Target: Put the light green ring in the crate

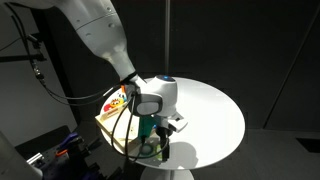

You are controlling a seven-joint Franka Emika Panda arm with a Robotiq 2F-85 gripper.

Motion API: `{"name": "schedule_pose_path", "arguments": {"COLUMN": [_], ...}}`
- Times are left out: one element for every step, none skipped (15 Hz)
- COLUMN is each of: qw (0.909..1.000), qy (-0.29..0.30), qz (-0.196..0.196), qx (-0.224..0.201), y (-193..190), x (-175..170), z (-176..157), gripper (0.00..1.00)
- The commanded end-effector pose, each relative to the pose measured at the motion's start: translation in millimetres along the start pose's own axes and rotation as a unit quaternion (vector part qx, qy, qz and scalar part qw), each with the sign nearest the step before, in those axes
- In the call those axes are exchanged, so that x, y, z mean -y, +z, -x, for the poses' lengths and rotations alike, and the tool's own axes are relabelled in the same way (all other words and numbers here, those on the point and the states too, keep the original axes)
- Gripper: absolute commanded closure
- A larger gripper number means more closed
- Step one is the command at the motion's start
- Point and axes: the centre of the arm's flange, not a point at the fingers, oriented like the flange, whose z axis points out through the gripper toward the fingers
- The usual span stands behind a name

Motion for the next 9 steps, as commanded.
{"name": "schedule_pose_path", "arguments": {"qw": [0.9996,0.9994,0.9991,0.9988,0.9985,0.9982,0.9980,0.9978,0.9976], "qy": [0.020,0.025,0.030,0.035,0.038,0.042,0.045,0.047,0.047], "qz": [-0.017,-0.021,-0.026,-0.029,-0.032,-0.034,-0.036,-0.037,-0.039], "qx": [-0.014,-0.015,-0.018,-0.020,-0.022,-0.024,-0.027,-0.030,-0.032], "y": [3.5,3.2,0.9,-1.4,-5.0,-8.1,-13.3,-18.0,-23.5], "x": [-0.7,-0.3,-1.6,-3.1,-4.6,-6.3,-7.7,-8.1,-7.2], "z": [-3.1,-3.3,-4.5,-5.3,-5.2,-5.5,-5.5,-5.8,-5.8], "gripper": [0.40,0.47,0.51,0.51,0.52,0.52,0.52,0.52,0.52]}}
